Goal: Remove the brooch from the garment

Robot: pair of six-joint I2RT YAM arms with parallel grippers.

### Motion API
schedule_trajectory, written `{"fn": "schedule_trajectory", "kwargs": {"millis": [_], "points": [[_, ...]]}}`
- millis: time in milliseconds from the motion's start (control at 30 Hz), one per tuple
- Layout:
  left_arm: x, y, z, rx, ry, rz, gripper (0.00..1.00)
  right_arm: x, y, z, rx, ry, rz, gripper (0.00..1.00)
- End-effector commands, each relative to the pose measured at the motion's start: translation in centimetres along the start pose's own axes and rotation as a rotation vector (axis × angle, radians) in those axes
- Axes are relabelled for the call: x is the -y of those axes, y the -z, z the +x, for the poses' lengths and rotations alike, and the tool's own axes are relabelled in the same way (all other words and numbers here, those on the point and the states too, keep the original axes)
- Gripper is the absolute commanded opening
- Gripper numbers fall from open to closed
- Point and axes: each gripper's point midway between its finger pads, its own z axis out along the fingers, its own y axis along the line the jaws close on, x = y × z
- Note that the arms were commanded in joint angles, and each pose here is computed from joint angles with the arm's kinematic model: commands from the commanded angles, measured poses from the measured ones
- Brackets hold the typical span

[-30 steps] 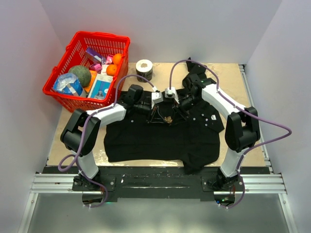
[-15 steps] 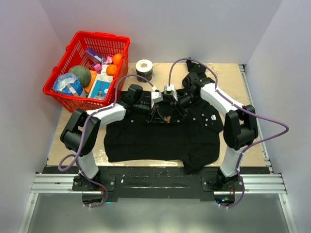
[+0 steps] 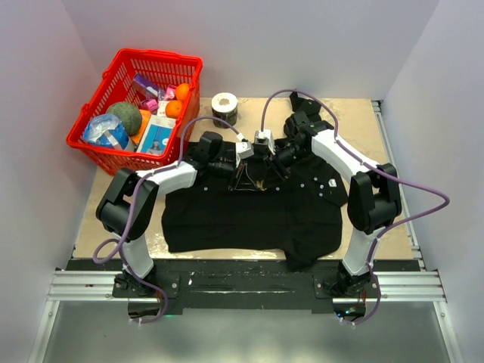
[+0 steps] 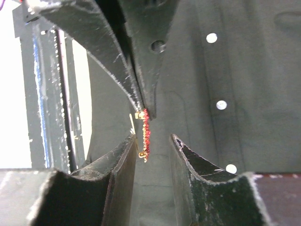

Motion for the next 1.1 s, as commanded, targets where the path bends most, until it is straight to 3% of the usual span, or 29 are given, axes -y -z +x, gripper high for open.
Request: {"fn": "schedule_trajectory", "kwargs": {"millis": [0,500,1067], "points": [[0.3,0.0,-2.3,0.052,-0.044,0.034,0.00,0.6,0.9,-2.2,0.044,0.025,0.080,0.35],[-0.1,-0.1,-2.6,0.059,-0.031,0.023,0.00,2.6,1.2,-2.7,0.037,-0.025,0.190,0.28],[-0.3,-0.1,-3.0,0.081,0.008,0.015,0.00,3.1,3.6,-5.0,0.154,0.008,0.400,0.23]]}}
